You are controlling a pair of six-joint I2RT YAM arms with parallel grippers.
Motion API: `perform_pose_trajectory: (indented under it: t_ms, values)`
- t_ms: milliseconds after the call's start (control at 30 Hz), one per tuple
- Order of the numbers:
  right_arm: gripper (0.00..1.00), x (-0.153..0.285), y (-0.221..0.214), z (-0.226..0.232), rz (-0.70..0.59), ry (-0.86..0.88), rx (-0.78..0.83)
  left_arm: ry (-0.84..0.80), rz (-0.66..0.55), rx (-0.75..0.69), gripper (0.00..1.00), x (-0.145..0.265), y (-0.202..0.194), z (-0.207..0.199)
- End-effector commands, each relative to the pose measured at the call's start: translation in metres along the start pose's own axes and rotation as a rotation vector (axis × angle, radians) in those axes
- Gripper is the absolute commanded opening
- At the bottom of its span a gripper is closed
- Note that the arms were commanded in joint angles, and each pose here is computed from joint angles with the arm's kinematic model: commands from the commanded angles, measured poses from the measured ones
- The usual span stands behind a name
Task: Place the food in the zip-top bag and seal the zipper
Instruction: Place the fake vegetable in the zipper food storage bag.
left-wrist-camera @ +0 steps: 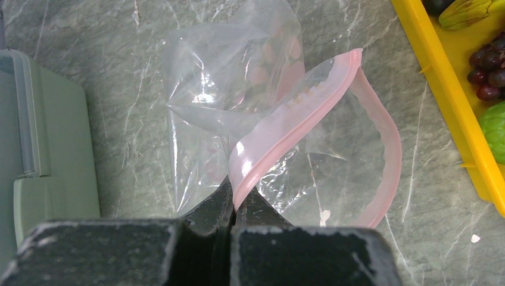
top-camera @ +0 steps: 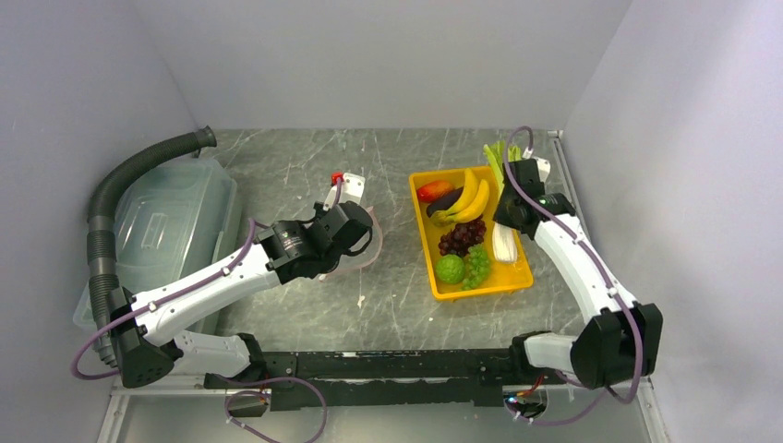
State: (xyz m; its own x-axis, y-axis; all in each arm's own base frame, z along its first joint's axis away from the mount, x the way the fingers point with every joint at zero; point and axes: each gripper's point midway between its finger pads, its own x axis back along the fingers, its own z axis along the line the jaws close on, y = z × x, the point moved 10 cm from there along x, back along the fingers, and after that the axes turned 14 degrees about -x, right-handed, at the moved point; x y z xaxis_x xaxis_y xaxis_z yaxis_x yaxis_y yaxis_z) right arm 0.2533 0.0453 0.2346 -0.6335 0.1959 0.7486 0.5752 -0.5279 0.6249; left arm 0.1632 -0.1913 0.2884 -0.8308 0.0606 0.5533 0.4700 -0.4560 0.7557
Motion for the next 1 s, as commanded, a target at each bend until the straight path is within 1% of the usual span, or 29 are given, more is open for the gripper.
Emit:
perform_pose_trajectory:
  t_ms: [0, 167, 367, 567, 767, 900, 967]
  values:
    - [0.0, 0.027, 0.002, 0.01, 0.006, 0.179, -0.09, 0.01, -0.025, 0.017, 0.0, 0.001, 0.004, 0.003]
    - [0.0, 0.045, -0.009, 0.016, 0.051, 0.347, -0.166, -0.001, -0.018, 0.014, 0.0, 0.0, 0.004, 0.0]
    - [0.0, 0.08, -0.014, 0.025, 0.036, 0.618, -0.222, -0.006, -0.018, 0.018, 0.0, 0.001, 0.006, 0.001]
    - [0.0, 0.124, -0.021, 0.043, -0.02, 0.937, -0.24, -0.014, -0.025, 0.03, 0.0, 0.006, 0.008, 0.004]
    - [0.0, 0.152, -0.029, 0.062, -0.045, 1.157, -0.264, -0.022, -0.019, 0.037, 0.0, 0.007, 0.011, 0.004]
    - [0.0, 0.167, -0.037, 0.072, -0.082, 1.293, -0.322, -0.022, -0.025, 0.06, 0.0, 0.011, 0.016, 0.006]
    - [0.0, 0.175, -0.04, 0.076, -0.112, 1.4, -0.372, -0.024, -0.035, 0.076, 0.0, 0.013, 0.018, 0.007]
